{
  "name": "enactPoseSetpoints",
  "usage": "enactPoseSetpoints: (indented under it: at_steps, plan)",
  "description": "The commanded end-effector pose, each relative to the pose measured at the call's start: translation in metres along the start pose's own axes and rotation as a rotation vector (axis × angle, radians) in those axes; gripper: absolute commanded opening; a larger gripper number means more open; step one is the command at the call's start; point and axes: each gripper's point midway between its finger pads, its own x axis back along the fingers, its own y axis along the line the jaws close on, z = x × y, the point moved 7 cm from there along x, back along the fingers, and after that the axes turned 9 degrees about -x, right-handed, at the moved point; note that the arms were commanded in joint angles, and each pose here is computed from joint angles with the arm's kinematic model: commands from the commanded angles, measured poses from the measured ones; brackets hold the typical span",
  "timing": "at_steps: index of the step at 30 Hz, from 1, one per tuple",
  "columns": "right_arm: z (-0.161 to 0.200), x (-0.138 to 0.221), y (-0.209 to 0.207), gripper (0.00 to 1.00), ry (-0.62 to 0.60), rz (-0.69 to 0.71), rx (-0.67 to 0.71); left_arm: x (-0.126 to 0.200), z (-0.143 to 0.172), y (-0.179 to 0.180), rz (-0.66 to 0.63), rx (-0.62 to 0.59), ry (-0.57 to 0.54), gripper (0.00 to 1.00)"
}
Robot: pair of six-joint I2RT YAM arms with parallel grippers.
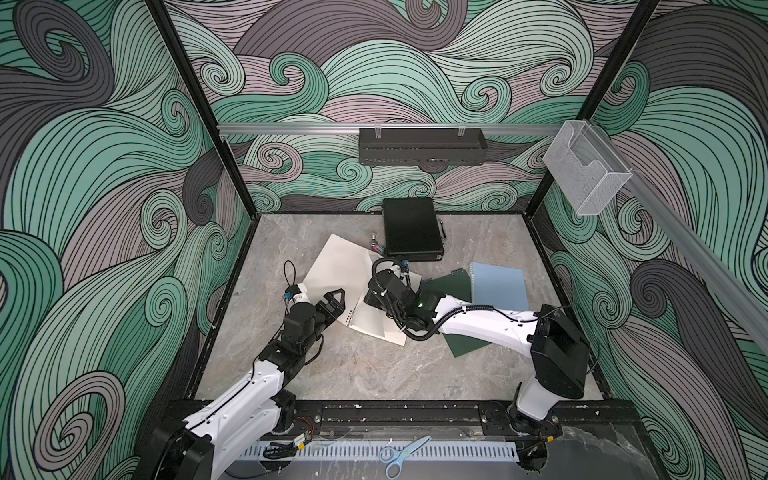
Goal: Tear off pages from different notebooks
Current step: Tear off the paper from the notebook.
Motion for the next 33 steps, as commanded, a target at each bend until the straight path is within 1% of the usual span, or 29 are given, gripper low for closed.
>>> enactPoseSetpoints:
  at_steps: [1,5,7,11,12,15,18,23,29,33]
  plan:
    - [0.013,-0.006,-0.012,0.0,0.034,0.019,-0.017,0.006,-0.012,-0.015,0.037,-0.153,0.005,0.96]
    - [0.015,-0.004,-0.021,0.0,0.035,0.025,-0.027,0.006,-0.018,-0.018,0.018,-0.199,0.012,0.96]
    - [0.017,-0.001,-0.025,0.0,0.044,0.026,-0.025,0.004,-0.022,-0.016,-0.037,-0.217,0.016,0.96]
    - [0.016,0.005,-0.035,0.0,0.039,0.041,-0.021,0.002,-0.032,-0.02,-0.081,-0.252,0.033,0.96]
    - [0.016,0.005,-0.039,0.0,0.037,0.049,-0.019,0.002,-0.035,-0.024,-0.082,-0.265,0.051,0.96]
    - [0.018,0.006,-0.049,0.0,0.037,0.07,-0.015,0.004,-0.038,-0.036,-0.09,-0.304,0.159,0.96]
    - [0.019,0.007,-0.058,0.0,0.026,0.083,-0.014,0.008,-0.04,-0.044,-0.088,-0.33,0.239,0.96]
    - [0.021,0.005,-0.064,0.0,0.032,0.082,-0.008,0.013,-0.04,-0.05,-0.118,-0.346,0.36,0.96]
    - [0.024,0.003,-0.067,0.0,0.046,0.075,-0.005,0.023,-0.041,-0.06,-0.104,-0.339,0.445,0.96]
    - [0.028,0.0,-0.072,0.0,0.057,0.075,-0.005,0.024,-0.037,-0.062,-0.088,-0.327,0.499,0.96]
